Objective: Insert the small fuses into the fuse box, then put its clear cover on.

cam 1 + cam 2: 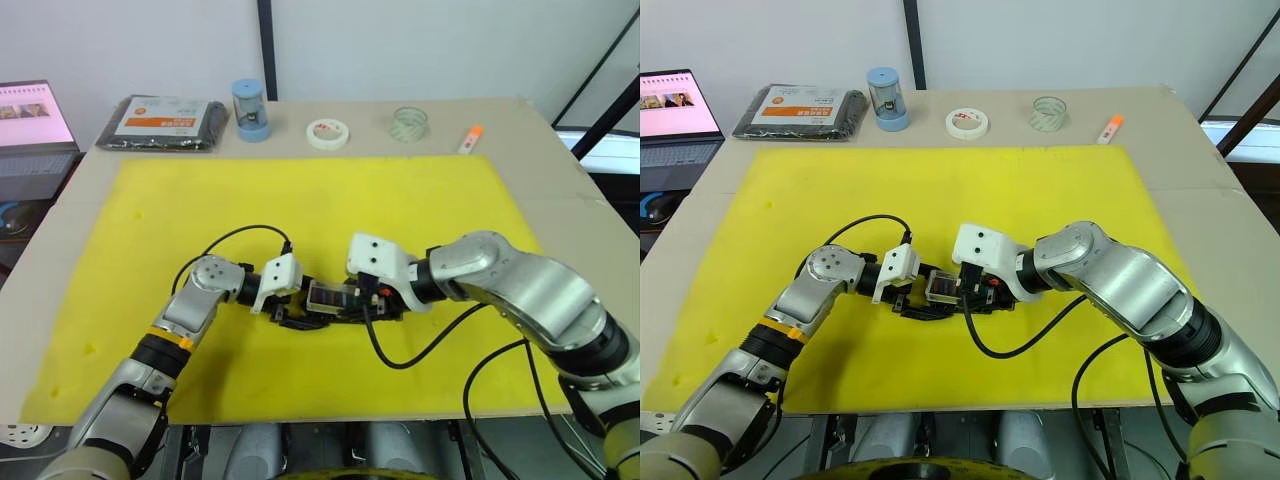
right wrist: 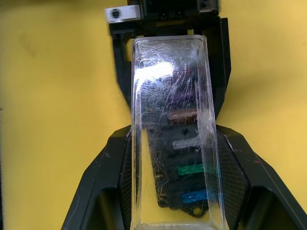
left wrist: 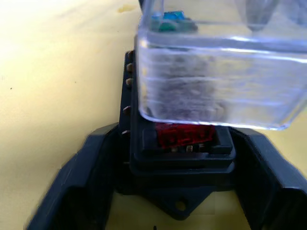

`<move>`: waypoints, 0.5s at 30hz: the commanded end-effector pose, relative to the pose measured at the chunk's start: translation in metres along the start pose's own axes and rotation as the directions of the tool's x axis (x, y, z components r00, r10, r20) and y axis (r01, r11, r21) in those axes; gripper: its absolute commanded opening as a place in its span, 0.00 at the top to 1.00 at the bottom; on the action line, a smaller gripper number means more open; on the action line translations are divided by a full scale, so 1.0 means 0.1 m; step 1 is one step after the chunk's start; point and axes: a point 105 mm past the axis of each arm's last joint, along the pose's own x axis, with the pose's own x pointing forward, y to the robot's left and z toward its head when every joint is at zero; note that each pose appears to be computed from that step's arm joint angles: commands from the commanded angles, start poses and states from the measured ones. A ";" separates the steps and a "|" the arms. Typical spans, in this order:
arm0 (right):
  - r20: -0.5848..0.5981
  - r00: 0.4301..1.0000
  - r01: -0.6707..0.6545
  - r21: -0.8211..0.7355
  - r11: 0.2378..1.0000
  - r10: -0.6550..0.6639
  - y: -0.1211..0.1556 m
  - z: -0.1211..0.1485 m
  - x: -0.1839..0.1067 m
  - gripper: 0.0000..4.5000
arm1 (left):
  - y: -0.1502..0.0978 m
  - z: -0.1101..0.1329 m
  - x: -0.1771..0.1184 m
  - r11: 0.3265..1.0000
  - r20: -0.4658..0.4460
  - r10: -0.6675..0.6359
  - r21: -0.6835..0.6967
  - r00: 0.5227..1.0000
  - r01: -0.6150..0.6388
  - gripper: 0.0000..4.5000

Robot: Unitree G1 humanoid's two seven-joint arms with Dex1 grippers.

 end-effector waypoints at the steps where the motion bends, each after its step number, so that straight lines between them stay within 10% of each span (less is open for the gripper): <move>1: 0.011 1.000 0.023 -0.028 0.999 -0.023 -0.03 0.05 -0.04 0.58 | 0.01 -0.07 0.01 1.000 -0.035 0.022 -0.003 0.999 -0.022 0.00; 11: 0.016 1.000 0.019 -0.020 1.000 -0.019 -0.04 0.07 -0.06 0.58 | 0.02 -0.13 -0.05 0.996 -0.024 0.085 -0.023 0.996 -0.086 0.00; 15: 0.015 1.000 0.021 -0.022 1.000 -0.020 -0.05 0.06 -0.06 0.58 | 0.00 -0.14 -0.06 0.996 -0.023 0.085 -0.024 0.996 -0.086 0.21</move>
